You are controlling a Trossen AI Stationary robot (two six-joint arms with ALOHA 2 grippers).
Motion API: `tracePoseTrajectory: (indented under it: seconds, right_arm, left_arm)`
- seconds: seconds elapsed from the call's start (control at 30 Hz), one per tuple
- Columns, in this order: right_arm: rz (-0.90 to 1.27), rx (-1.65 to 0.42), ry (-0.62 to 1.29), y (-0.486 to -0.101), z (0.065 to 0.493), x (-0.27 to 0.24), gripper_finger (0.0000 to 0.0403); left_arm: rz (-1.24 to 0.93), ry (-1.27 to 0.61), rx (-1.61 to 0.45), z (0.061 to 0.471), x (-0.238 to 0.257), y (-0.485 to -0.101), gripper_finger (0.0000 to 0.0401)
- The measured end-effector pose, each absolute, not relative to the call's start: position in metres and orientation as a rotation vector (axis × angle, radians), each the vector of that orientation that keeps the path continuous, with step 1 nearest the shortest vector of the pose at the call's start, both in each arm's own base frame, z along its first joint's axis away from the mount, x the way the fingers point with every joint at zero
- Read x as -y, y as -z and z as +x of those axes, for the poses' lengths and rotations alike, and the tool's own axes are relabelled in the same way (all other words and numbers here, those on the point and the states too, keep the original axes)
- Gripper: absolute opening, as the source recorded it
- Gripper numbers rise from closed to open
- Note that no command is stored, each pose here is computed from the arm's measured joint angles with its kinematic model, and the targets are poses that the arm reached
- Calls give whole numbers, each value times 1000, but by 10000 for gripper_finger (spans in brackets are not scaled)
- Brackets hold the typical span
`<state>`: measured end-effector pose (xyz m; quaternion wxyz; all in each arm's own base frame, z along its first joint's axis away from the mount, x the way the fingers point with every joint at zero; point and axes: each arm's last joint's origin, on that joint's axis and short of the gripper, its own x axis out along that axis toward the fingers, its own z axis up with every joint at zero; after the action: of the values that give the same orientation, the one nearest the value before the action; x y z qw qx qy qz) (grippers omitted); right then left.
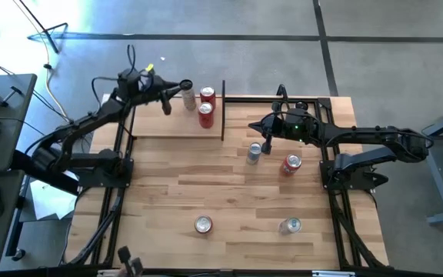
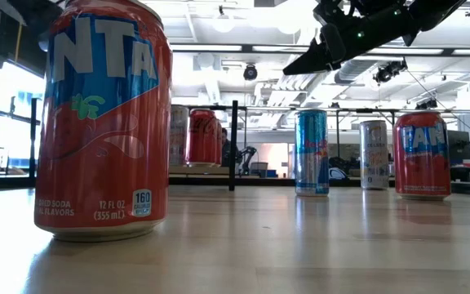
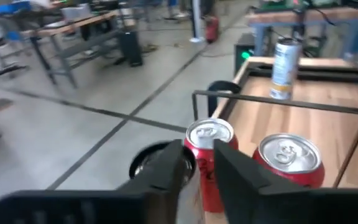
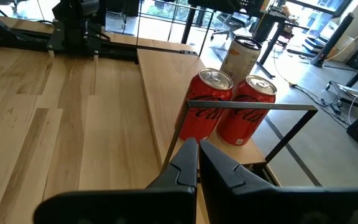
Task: Place canned beverage on shelf
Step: Put the bottom white yellow soda can on the shelf
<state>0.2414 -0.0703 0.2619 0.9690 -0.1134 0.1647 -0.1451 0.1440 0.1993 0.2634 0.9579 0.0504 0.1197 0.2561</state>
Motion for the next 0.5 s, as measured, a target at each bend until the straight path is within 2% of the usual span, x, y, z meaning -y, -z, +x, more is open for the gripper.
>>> tracePoseTrajectory:
  seconds: [0.07, 0.13, 0.23, 0.5]
  right_arm:
    - [-232, -334, 293, -262, 241, 70, 0]
    - [-233, -334, 293, -262, 241, 70, 0]
    - [-234, -334, 292, -262, 241, 70, 0]
    - [-234, -334, 292, -262, 241, 70, 0]
  left_arm:
    - [68, -572, -222, 142, -193, -255, 31]
    - [29, -638, -208, 139, -189, -245, 8]
    - [-11, -706, -202, 134, -187, -230, 13]
    - [-31, -705, -222, 133, -184, -212, 2]
